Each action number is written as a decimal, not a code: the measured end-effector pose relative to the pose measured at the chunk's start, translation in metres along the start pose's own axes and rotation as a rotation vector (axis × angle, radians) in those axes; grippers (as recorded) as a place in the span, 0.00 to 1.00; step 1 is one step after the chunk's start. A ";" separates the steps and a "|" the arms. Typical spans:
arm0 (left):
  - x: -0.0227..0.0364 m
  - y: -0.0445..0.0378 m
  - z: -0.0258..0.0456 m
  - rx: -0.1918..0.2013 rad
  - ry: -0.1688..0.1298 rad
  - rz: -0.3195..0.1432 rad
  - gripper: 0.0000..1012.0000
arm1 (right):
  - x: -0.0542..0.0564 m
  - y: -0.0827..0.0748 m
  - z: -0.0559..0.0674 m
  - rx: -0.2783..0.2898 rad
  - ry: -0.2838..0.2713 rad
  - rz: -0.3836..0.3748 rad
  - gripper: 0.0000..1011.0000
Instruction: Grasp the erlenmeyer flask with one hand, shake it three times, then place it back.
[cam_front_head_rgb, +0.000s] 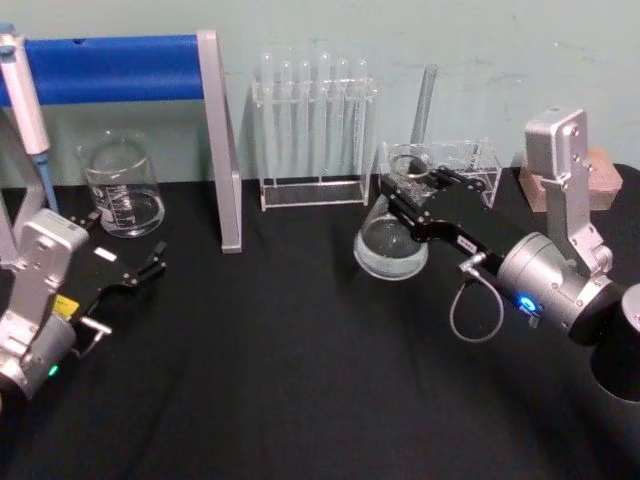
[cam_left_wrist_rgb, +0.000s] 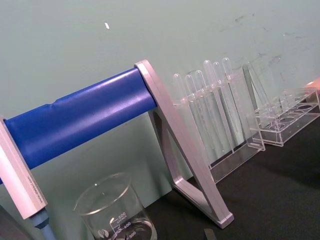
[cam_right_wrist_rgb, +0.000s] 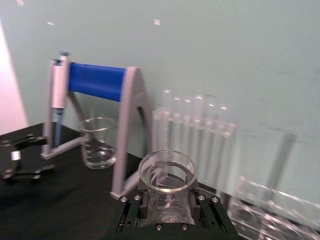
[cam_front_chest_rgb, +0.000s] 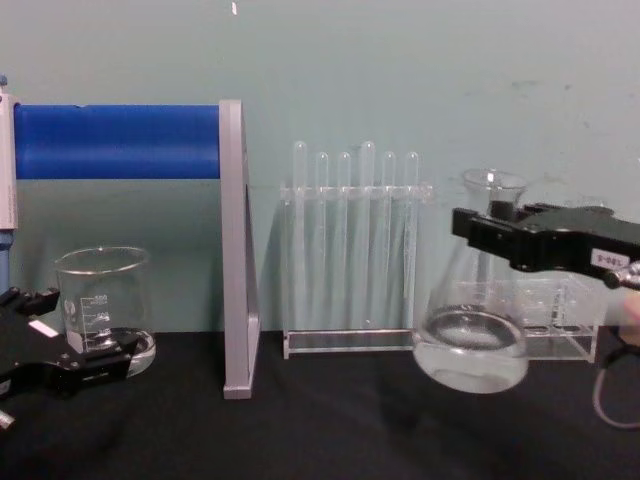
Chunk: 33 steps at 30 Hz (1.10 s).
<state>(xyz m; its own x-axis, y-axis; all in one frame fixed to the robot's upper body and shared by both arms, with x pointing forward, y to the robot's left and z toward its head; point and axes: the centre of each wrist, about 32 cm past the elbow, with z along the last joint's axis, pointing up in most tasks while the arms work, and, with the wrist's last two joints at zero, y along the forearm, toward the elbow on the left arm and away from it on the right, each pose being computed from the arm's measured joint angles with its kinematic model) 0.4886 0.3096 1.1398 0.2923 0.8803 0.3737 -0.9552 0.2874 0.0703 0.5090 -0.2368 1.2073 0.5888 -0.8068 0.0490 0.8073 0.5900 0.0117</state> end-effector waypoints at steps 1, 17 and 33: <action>0.0000 0.0000 0.0000 0.000 0.000 0.000 0.99 | -0.001 -0.002 0.000 -0.006 0.006 -0.028 0.45; 0.0000 0.0000 0.0000 0.000 0.000 0.000 0.99 | -0.006 -0.010 -0.002 -0.040 0.025 -0.209 0.44; 0.0000 0.0000 0.0000 0.000 0.000 0.000 0.99 | -0.036 0.023 -0.004 -0.034 0.009 -0.009 0.44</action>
<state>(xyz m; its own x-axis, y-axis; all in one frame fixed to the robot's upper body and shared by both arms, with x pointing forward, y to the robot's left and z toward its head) 0.4886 0.3097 1.1398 0.2923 0.8803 0.3737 -0.9552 0.2873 0.0703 0.5067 -0.1938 1.2021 0.5816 -0.8125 0.0400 0.8134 0.5813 -0.0218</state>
